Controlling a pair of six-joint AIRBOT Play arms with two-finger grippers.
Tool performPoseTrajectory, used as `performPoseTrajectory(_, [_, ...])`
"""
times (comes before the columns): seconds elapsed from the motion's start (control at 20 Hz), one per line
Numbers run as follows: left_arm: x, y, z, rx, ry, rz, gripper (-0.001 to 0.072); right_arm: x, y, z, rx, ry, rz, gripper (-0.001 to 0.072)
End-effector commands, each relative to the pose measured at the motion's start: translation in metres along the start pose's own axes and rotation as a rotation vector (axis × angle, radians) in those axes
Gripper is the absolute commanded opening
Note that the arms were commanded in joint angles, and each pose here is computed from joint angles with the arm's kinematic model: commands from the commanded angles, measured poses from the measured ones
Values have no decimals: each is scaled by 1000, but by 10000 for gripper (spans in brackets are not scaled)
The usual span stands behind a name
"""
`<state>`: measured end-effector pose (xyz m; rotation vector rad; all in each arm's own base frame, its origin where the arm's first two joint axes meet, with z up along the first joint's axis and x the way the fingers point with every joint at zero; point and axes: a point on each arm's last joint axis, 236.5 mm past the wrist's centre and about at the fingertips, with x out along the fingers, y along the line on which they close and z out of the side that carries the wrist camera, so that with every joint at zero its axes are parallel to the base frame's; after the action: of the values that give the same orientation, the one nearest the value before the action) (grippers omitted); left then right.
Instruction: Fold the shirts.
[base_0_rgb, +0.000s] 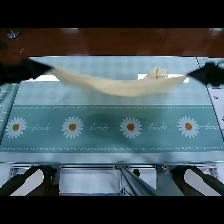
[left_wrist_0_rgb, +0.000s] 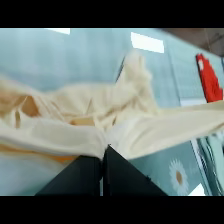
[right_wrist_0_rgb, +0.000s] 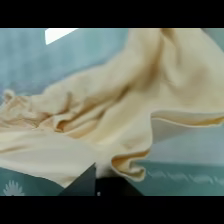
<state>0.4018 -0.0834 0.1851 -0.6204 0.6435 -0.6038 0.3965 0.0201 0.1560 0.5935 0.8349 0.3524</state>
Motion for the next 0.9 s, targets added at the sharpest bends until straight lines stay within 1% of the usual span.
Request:
performPoseTrajectory(0.0, [-91,-115,113,321,-396,43,23,-68,119,82,-282,-246,10,34])
performPoseTrajectory(0.1, [-146,-164,137,447,-537,115,23,-122,163,105,-388,-366,-19,34])
performPoseTrajectory(0.2, [-192,-205,143,561,-640,184,23,-174,198,110,-479,-473,-51,34])
performPoseTrajectory(0.35, [-246,-239,133,672,-751,335,23,-242,237,88,-576,-612,-85,34])
performPoseTrajectory(0.45, [-271,-249,117,708,-789,438,23,-270,252,62,-613,-651,-103,34])
performPoseTrajectory(0.6, [-301,-251,81,772,-774,617,23,-304,264,24,-660,-690,-141,34])
performPoseTrajectory(0.65, [-314,-251,71,762,-791,665,23,-313,262,14,-666,-695,-170,34])
performPoseTrajectory(0.75, [-337,-251,56,768,-807,731,23,-325,251,-2,-654,-690,-239,34])
performPoseTrajectory(0.85, [-347,-241,43,738,-780,756,23,-327,238,-13,-623,-658,-291,34])
